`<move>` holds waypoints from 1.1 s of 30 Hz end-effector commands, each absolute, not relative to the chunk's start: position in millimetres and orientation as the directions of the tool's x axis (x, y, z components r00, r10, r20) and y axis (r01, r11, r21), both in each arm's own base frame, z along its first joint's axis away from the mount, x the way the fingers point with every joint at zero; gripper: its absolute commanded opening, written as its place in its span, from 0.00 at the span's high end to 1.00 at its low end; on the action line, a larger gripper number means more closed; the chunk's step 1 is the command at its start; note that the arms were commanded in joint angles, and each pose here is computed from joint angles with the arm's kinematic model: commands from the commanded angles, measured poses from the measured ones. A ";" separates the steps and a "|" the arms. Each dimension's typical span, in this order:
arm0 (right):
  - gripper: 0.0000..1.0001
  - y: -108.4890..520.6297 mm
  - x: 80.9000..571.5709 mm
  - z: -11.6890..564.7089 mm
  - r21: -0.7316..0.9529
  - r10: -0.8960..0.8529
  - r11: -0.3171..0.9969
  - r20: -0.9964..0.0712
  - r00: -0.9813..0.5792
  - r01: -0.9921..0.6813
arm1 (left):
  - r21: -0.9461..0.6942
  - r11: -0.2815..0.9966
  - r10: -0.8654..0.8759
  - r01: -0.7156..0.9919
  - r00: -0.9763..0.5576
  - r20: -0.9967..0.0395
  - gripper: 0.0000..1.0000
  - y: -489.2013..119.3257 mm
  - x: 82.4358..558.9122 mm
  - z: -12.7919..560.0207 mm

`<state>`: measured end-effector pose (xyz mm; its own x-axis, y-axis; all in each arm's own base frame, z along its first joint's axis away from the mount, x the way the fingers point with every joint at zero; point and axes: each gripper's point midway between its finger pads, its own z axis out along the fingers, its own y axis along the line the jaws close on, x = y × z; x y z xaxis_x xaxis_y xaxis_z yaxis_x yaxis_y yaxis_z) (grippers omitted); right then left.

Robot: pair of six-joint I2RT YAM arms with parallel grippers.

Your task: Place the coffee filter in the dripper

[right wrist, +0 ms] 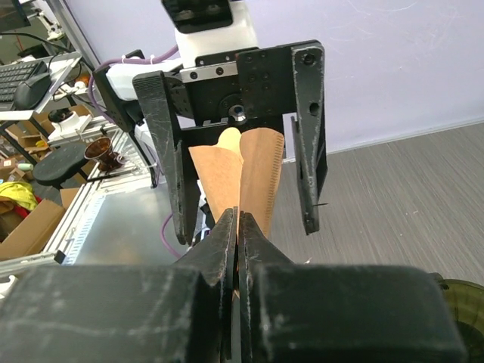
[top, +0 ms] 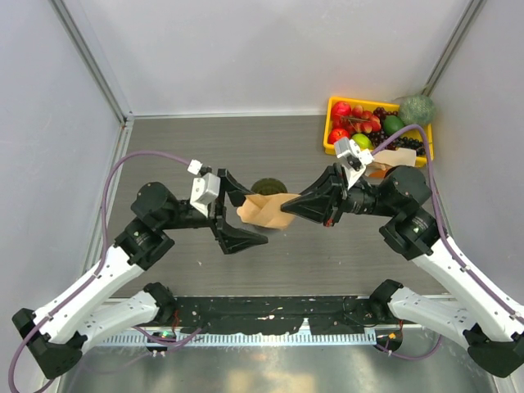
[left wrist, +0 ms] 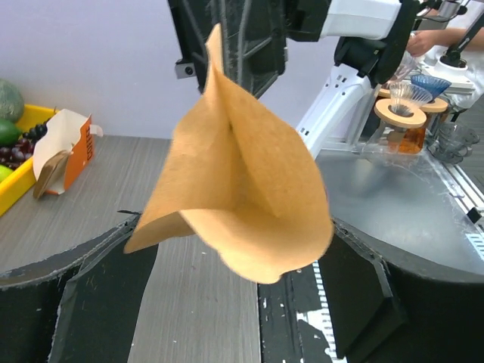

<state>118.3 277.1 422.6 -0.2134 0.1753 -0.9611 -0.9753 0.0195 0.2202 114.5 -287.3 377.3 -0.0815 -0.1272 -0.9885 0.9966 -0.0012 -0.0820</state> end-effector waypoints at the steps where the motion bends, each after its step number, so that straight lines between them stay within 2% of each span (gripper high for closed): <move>1: 0.95 275.3 120.9 436.9 0.197 0.228 0.022 -0.956 -0.187 -0.980 | -0.022 -0.024 -0.203 0.999 -0.026 -0.979 0.12 -282.6 104.0 408.2; 3: 0.95 274.4 121.4 436.1 0.198 0.224 0.025 -0.956 -0.187 -0.980 | -0.017 -0.030 -0.206 0.999 -0.023 -0.978 0.23 -281.4 101.6 409.1; 6: 0.95 273.0 122.2 436.4 0.202 0.224 0.031 -0.956 -0.190 -0.979 | -0.025 -0.030 -0.209 0.999 -0.031 -0.977 0.45 -280.3 100.6 409.8; 8: 0.94 271.3 122.8 437.4 0.199 0.225 0.036 -0.956 -0.186 -0.979 | -0.026 -0.020 -0.213 0.999 -0.029 -0.977 0.54 -278.8 101.7 409.6; 14: 0.95 266.5 125.7 436.0 0.201 0.224 0.055 -0.957 -0.184 -0.978 | -0.068 0.027 -0.222 0.997 -0.060 -0.973 0.56 -273.6 109.6 407.3; 15: 0.95 266.1 126.4 436.0 0.203 0.225 0.058 -0.957 -0.185 -0.978 | -0.073 0.029 -0.219 0.997 -0.065 -0.973 0.53 -274.1 110.4 405.7; 17: 0.95 266.2 127.6 437.0 0.205 0.233 0.059 -0.955 -0.186 -0.977 | -0.089 0.037 -0.223 0.995 -0.078 -0.972 0.22 -274.3 112.0 405.6; 18: 0.95 266.0 127.0 440.2 0.201 0.243 0.054 -0.953 -0.183 -0.978 | -0.099 0.047 -0.226 0.994 -0.086 -0.970 0.03 -274.9 114.2 405.1; 27: 0.95 271.6 129.5 432.0 0.249 0.240 0.025 -0.942 -0.236 -0.968 | -0.122 0.129 -0.253 0.984 -0.086 -0.964 0.01 -281.6 133.6 410.8; 31: 0.95 272.6 129.6 429.4 0.256 0.238 0.021 -0.940 -0.244 -0.967 | -0.080 0.082 -0.259 0.993 -0.056 -0.964 0.01 -283.6 124.3 419.8; 33: 0.95 272.4 129.4 429.9 0.251 0.241 0.020 -0.941 -0.239 -0.968 | -0.074 0.075 -0.259 0.994 -0.053 -0.964 0.08 -283.2 122.5 421.9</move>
<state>132.9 274.2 416.6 -0.2748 0.2046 -0.9395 -0.9564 0.0418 0.2889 130.5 -286.5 388.4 -0.1442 -0.1893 -0.9713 0.9815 0.0978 -0.1648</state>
